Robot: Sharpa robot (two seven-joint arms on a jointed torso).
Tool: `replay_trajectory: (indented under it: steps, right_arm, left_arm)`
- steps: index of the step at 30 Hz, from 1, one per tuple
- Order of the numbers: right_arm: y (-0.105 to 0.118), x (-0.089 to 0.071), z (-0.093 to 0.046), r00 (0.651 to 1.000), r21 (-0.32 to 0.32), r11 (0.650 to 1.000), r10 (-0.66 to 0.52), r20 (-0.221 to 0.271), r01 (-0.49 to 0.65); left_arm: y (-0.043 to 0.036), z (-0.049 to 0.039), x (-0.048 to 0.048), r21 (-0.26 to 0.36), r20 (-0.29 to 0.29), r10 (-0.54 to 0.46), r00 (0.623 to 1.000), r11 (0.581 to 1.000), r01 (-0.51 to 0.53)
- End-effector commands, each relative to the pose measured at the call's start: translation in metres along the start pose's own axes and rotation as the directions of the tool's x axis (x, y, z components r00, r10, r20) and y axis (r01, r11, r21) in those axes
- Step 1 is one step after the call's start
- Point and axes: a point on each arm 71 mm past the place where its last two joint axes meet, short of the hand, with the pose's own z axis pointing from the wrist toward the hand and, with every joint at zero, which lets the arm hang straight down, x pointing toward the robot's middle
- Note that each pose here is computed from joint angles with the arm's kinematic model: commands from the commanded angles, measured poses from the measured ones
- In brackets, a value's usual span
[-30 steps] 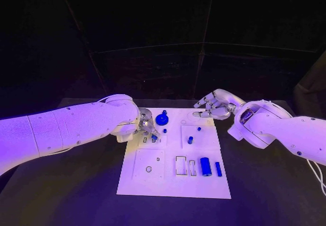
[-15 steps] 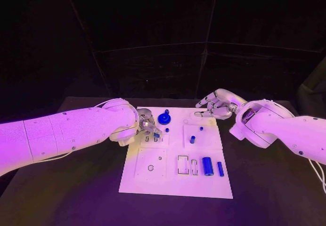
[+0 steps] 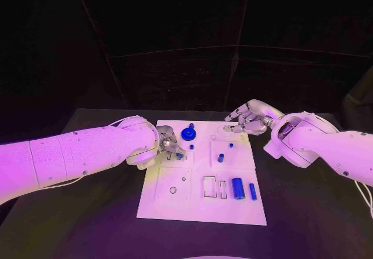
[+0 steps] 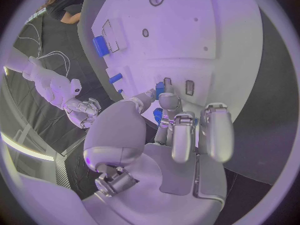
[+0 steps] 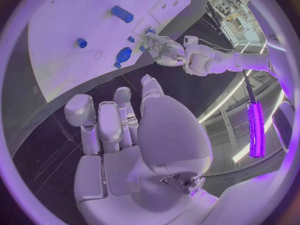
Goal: Assemble the parts on the task board
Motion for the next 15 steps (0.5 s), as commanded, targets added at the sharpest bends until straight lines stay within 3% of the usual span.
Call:
replay_trajectory:
  steps: [1, 15]
  right_arm:
    - [0.0010, -0.0003, 0.0002, 1.000, -0.005, 1.000, -0.004, -0.004, 0.004]
    - [0.0013, 0.0000, 0.0005, 1.000, -0.006, 1.000, -0.004, -0.005, 0.004]
  left_arm:
    - [-0.0002, -0.0007, 0.0004, -0.001, 0.002, 0.012, 1.000, 1.000, -0.012]
    - [0.0054, -0.0006, 0.0009, -0.031, -0.018, 0.026, 0.999, 0.999, -0.027]
